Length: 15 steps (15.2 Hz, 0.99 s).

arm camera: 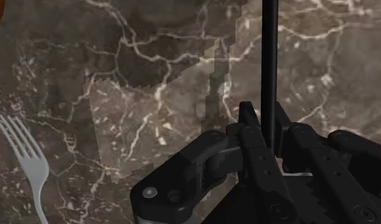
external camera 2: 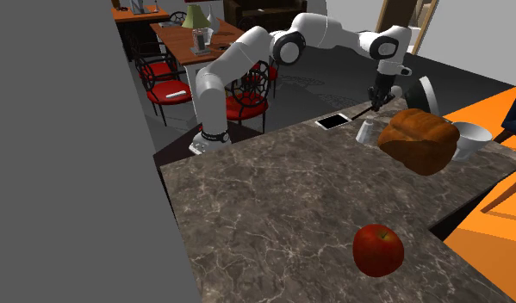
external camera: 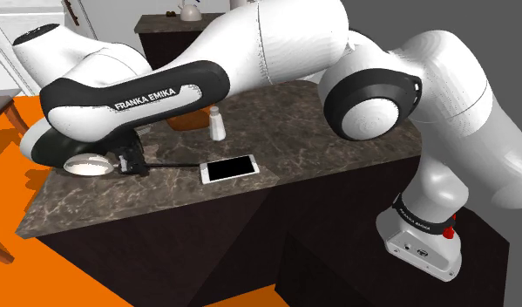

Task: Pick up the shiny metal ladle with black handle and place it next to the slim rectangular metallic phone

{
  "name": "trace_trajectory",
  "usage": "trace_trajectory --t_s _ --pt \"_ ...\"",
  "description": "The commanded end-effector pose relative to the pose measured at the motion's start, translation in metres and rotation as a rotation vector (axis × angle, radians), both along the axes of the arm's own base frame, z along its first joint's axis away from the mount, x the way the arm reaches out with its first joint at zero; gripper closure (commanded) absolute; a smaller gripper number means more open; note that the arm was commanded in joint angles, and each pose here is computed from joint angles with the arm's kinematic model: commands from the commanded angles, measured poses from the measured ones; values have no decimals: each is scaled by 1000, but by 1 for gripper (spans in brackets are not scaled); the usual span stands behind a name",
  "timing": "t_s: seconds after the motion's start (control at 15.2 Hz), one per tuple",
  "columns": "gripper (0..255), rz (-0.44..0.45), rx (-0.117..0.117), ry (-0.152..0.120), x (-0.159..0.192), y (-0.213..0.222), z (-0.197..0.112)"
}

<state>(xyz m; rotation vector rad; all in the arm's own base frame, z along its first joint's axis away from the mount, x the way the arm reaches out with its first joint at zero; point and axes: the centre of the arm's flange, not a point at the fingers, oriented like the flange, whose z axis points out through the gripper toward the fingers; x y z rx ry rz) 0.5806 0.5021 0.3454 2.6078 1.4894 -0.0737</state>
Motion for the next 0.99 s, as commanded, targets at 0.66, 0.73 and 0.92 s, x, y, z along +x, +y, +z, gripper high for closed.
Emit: trace_trajectory --t_s 0.66,0.73,0.92 --pt "0 0 0 0 -1 7 49" --pt "0 0 0 0 -1 7 49" --pt "0 0 0 0 -1 7 49"
